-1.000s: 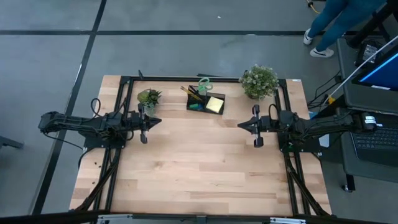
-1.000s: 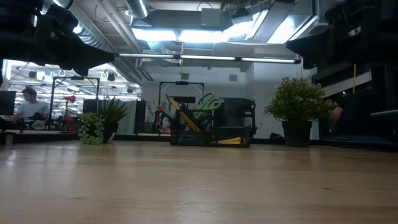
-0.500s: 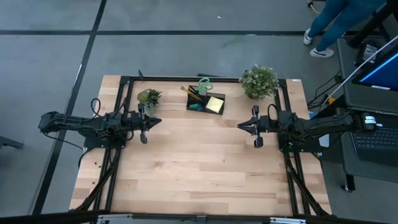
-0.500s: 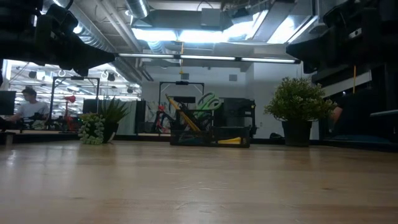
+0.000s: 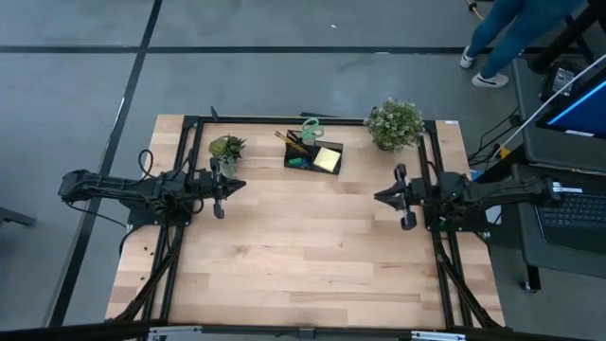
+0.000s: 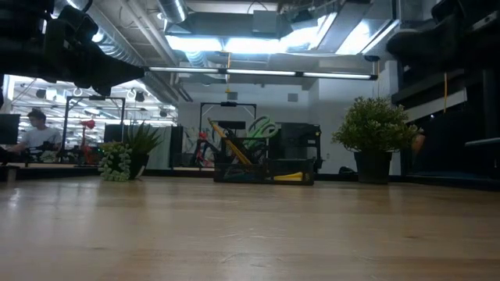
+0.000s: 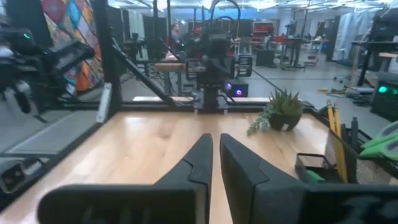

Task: Pick and place office supplies into organizer
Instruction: Return To Home Position

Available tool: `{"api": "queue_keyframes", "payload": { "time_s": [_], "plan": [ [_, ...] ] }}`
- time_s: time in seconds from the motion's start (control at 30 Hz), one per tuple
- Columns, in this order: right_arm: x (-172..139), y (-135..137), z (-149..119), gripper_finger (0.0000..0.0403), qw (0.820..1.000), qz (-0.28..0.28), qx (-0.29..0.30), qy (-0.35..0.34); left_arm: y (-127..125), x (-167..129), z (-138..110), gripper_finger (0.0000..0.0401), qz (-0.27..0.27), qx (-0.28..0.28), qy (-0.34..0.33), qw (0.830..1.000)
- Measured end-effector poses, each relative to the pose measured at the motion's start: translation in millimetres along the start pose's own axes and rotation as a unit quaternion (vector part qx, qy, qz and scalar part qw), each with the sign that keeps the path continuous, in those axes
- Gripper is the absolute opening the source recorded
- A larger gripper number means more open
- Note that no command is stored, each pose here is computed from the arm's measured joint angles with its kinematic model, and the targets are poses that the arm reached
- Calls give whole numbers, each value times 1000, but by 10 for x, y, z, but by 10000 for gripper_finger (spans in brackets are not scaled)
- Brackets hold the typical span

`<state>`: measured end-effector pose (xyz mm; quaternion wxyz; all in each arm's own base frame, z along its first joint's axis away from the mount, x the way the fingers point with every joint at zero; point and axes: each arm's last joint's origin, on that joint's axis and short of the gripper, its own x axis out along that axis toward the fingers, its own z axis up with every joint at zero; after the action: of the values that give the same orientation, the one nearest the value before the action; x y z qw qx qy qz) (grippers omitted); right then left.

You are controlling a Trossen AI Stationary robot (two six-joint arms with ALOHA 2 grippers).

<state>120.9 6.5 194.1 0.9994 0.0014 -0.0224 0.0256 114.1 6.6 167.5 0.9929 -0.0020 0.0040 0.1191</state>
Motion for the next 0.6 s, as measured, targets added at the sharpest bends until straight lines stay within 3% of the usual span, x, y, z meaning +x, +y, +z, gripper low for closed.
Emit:
{"api": "queue_keyframes", "payload": {
  "time_s": [0.37,0.5,0.6],
  "plan": [
    [-177,17,27,34,999,29,-2,-18,0,0,0,8,0,0,0,1000],
    [-197,17,-111,34,998,30,-1,-60,0,0,0,5,0,0,0,1000],
    [-234,17,-67,34,996,31,9,-82,0,0,-1,4,0,0,0,1000]
  ]
}}
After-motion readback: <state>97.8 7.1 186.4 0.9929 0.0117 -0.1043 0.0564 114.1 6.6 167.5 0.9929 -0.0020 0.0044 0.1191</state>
